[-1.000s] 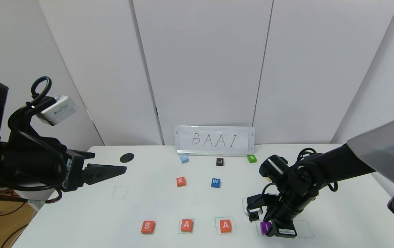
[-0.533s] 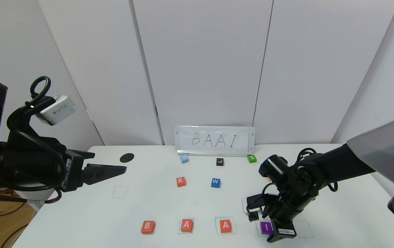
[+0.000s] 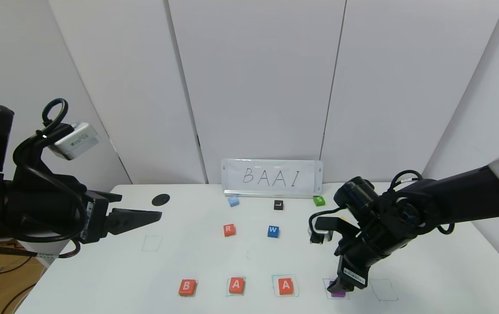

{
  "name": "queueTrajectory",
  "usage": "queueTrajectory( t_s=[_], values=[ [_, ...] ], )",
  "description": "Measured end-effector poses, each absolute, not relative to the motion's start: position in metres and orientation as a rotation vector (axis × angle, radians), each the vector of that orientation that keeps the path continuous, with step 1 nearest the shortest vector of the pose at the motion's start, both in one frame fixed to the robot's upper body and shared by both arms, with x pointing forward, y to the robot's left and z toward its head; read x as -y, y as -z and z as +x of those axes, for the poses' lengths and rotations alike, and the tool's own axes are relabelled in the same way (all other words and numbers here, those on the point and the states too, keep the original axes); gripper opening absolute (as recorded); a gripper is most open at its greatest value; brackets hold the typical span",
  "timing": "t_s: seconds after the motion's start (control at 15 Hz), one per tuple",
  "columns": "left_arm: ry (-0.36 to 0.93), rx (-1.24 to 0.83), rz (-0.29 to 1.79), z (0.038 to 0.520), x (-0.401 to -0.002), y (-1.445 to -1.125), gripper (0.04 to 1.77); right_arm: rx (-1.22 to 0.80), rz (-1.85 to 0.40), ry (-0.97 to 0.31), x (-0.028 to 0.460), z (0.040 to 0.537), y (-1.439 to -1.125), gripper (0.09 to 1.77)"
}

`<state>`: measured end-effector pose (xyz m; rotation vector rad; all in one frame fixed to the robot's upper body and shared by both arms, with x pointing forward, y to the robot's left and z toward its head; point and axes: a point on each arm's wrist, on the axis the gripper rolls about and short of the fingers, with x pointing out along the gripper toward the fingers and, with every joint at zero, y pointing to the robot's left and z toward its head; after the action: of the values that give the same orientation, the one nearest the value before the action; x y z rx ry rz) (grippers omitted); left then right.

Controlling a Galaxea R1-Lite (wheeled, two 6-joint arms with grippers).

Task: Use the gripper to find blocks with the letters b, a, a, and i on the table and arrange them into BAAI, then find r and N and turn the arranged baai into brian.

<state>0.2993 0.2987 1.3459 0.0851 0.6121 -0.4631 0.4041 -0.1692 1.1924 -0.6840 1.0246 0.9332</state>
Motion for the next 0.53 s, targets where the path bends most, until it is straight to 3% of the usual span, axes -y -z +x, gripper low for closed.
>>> queueTrajectory(
  t_s=[0.13, 0.4, 0.53],
  values=[
    [0.460, -0.614, 0.083, 0.300, -0.299, -1.346, 1.72, -1.027, -0.563, -0.792, 0.174, 0.396, -1.214, 1.55],
    [0.386, -0.629, 0.058, 0.310, -0.311, -1.340, 1.72, -0.977, -0.291, -0.334, 0.204, 0.371, -1.266, 1.62],
    [0.320, -0.593, 0.061, 0.310, -0.321, -1.344, 1.72, -0.907, -0.210, -0.234, 0.229, 0.360, -1.291, 1.64]
  ],
)
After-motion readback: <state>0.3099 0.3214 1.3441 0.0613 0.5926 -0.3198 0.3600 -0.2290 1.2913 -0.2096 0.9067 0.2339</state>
